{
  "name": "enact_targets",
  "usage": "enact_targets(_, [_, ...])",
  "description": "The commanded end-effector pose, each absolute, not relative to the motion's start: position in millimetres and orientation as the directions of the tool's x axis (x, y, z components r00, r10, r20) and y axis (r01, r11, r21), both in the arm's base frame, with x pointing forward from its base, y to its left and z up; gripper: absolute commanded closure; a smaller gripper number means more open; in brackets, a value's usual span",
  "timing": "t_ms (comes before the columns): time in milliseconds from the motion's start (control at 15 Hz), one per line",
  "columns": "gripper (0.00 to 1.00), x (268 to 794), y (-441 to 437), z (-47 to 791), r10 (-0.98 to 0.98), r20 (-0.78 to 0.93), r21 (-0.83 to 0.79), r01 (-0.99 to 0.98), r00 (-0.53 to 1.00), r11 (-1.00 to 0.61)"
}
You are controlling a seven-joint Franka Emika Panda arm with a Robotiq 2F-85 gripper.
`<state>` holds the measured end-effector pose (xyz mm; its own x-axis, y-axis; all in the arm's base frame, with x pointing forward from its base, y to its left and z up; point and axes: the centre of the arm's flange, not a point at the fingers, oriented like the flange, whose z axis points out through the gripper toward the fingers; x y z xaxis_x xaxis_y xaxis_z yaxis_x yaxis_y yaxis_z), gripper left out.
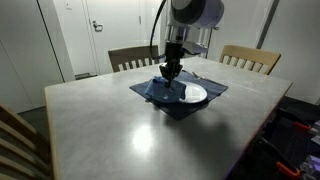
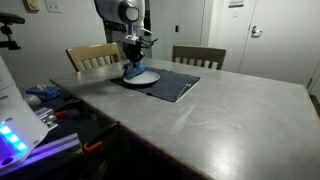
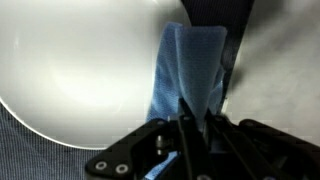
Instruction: Wipe the white plate with the blue towel
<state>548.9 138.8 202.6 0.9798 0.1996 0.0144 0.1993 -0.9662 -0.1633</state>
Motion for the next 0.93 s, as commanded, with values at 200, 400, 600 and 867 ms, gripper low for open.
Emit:
enact_targets(200, [0.97, 518.1, 107.6, 200.6, 0.136, 0.016, -0.17, 0.137, 0.991, -0.976])
enact_targets(400, [0.97, 521.4, 100.8, 193.1, 0.179, 0.021, -0.12, 0.18, 0.984, -0.976])
enact_targets(600, [0.97, 533.2, 98.7, 188.9, 0.254, 0.027, -0.059, 0.256, 0.967, -0.965])
enact_targets(867, [0.97, 539.4, 100.8, 187.8, 0.294, 0.015, -0.07, 0.295, 0.956, -0.953])
